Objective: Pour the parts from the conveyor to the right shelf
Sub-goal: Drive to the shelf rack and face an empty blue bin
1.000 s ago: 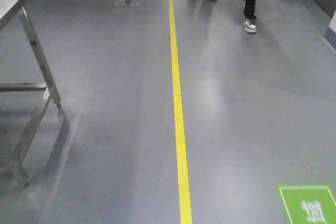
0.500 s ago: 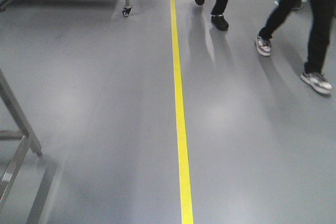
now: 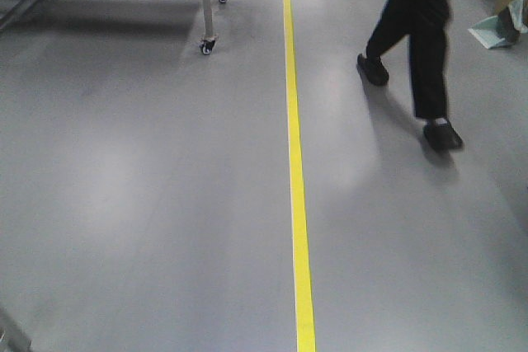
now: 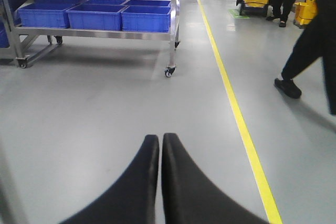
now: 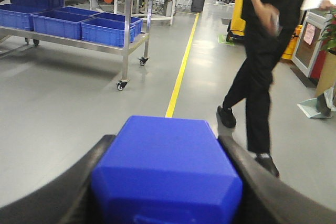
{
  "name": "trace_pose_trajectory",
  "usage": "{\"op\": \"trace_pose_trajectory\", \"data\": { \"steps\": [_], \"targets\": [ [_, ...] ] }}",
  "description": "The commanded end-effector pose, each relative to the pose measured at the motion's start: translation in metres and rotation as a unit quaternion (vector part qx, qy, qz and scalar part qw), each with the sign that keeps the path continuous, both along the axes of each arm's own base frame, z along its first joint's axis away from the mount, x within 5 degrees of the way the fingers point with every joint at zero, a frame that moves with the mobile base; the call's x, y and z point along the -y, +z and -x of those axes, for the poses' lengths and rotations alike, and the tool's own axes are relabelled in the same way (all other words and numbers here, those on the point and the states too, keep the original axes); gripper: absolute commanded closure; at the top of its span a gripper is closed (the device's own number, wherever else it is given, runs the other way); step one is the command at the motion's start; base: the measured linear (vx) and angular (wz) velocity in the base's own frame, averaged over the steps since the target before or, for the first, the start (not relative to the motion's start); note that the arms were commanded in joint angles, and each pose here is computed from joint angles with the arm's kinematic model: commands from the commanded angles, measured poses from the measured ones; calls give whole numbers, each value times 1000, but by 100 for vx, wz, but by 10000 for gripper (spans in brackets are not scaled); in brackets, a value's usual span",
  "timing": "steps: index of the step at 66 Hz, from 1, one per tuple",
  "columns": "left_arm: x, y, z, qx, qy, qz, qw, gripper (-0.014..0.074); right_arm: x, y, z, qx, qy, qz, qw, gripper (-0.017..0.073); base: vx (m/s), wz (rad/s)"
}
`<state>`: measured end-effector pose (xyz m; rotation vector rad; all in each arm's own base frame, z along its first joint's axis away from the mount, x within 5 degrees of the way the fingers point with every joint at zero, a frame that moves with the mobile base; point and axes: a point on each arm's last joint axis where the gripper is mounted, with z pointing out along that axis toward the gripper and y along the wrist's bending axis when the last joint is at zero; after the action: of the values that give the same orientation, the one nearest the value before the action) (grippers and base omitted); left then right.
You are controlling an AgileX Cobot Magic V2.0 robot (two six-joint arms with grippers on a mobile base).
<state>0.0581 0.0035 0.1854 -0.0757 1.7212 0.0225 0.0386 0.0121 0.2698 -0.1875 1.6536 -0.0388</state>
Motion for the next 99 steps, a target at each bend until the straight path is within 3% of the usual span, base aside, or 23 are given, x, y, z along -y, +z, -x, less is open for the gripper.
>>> {"op": "trace_pose_trajectory", "data": {
  "steps": [1,51,99],
  "targets": [
    [0,12,-1,39,-1,6,999,599,2,14,0,41,-13,-4,999,564,87,5],
    [0,12,-1,39,-1,6,999,599,2,14,0,41,-13,-4,999,564,83,2],
    [0,12,-1,39,-1,6,999,599,2,14,0,42,-13,-4,999,564,72,61]
  ]
}}
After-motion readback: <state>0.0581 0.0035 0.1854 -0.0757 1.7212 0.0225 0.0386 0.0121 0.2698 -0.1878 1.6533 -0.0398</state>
